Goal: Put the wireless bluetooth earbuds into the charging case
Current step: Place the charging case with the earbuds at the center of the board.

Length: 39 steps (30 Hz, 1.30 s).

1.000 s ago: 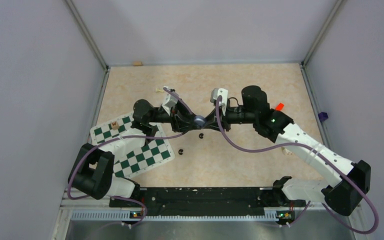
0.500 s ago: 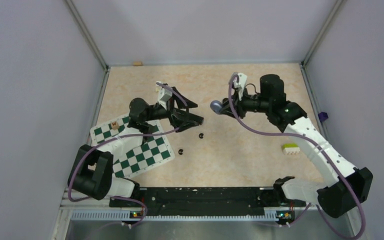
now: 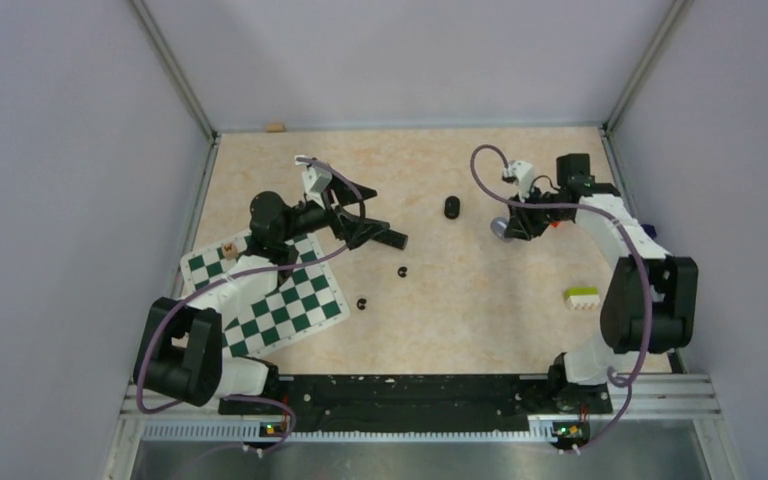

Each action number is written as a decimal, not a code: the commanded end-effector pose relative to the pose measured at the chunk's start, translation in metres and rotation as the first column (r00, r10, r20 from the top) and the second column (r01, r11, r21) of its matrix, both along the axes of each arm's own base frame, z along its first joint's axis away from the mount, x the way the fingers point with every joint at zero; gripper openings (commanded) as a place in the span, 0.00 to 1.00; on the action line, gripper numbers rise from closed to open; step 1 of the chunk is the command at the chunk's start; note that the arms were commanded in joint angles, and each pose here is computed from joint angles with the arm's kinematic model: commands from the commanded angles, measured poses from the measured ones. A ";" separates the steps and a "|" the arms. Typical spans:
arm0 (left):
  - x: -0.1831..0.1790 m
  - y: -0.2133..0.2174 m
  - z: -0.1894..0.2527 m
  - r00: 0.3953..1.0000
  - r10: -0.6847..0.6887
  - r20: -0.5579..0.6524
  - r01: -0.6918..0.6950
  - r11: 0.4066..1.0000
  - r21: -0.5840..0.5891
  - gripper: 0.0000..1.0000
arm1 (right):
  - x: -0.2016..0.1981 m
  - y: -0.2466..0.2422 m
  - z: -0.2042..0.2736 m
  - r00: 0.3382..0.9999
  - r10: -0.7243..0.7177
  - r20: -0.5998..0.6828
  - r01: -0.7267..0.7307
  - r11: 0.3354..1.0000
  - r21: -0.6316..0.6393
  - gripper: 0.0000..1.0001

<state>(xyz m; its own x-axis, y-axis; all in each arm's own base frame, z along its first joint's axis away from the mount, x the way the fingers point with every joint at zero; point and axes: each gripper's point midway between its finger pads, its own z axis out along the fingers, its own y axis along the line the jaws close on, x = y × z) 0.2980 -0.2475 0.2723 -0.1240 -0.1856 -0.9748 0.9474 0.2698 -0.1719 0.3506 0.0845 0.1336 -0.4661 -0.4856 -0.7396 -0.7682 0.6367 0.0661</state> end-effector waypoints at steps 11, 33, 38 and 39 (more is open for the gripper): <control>0.004 0.002 0.014 0.997 0.029 0.073 -0.029 1.000 0.001 0.99 | -0.018 -0.017 -0.076 0.945 0.227 -0.234 -0.262 0.956 -0.134 0.06; 0.003 0.002 0.013 0.997 0.024 0.071 -0.023 1.000 -0.002 0.99 | 0.014 -0.041 -0.084 0.968 0.126 -0.216 -0.184 0.944 -0.275 0.39; 0.001 0.002 0.013 0.997 0.022 0.075 -0.022 1.000 -0.002 0.99 | 0.025 -0.042 -0.076 0.977 0.101 -0.186 -0.152 0.947 -0.283 0.46; 0.001 0.002 0.013 0.997 0.022 0.074 -0.022 1.000 -0.001 0.99 | 0.028 -0.042 -0.074 0.980 0.093 -0.178 -0.142 0.948 -0.286 0.47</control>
